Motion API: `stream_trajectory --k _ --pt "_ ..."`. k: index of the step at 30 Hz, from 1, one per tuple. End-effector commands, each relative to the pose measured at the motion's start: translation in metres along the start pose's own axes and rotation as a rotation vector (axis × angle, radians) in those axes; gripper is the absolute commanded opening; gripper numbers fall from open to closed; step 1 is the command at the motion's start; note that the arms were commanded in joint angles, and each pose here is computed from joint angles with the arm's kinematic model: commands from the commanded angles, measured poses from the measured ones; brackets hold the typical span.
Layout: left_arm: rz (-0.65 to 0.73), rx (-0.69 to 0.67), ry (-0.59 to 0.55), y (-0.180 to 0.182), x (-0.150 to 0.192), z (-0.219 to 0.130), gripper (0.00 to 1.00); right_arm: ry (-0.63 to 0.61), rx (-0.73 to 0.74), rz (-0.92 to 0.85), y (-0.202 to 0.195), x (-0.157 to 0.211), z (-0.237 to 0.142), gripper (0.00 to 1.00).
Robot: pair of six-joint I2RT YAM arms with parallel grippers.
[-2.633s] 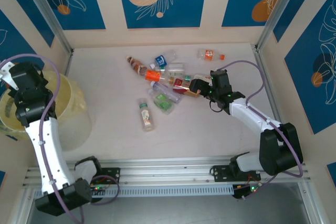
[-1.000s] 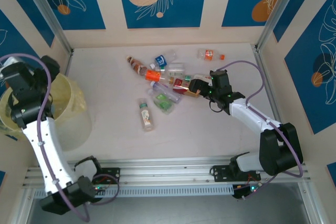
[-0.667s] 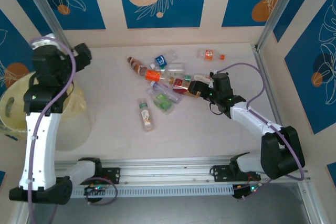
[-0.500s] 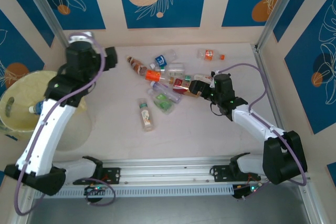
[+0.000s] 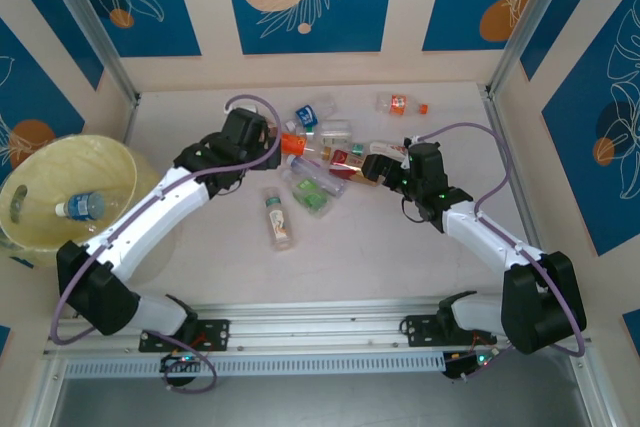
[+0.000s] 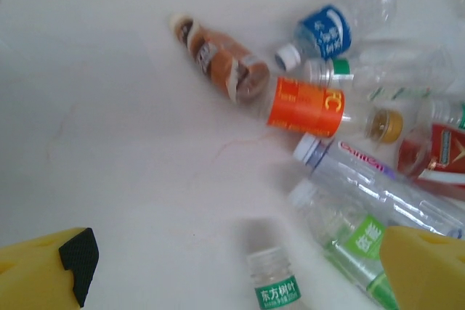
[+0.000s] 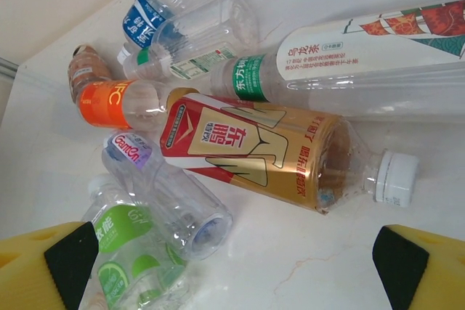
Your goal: Put the plastic bottles in the bin
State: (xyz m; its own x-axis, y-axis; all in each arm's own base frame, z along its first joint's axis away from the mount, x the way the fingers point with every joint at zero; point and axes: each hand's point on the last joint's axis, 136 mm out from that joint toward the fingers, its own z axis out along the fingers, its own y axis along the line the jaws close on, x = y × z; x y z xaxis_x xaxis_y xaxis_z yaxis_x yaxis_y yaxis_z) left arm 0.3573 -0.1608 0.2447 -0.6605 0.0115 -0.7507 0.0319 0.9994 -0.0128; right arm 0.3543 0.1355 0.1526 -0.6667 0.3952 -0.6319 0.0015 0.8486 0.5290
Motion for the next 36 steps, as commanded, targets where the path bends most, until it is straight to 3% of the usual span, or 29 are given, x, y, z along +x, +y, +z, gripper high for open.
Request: stream_trajectory --k 1,8,15,19,26,36 --pt "-0.07 0.086 0.067 -0.018 0.025 0.015 1.0 -0.016 0.025 0.002 -0.006 -0.001 -0.004 0.99" --pt "-0.112 0.186 0.316 -0.057 0.102 0.045 1.0 -0.007 0.032 0.007 -0.008 0.001 -0.004 0.99" --pt "-0.126 0.095 0.525 -0.067 0.181 0.051 1.0 -0.012 0.039 0.013 -0.01 0.003 -0.009 0.99" --pt "-0.13 -0.011 0.504 -0.043 0.188 0.051 1.0 -0.02 0.048 0.016 -0.014 0.005 -0.011 0.99" --pt "-0.102 0.052 0.586 -0.056 0.213 0.063 0.99 -0.019 0.05 0.02 -0.016 0.007 -0.012 0.99" --pt "-0.079 0.109 0.635 -0.066 0.229 0.072 0.79 -0.019 0.061 0.027 -0.02 0.01 -0.016 0.99"
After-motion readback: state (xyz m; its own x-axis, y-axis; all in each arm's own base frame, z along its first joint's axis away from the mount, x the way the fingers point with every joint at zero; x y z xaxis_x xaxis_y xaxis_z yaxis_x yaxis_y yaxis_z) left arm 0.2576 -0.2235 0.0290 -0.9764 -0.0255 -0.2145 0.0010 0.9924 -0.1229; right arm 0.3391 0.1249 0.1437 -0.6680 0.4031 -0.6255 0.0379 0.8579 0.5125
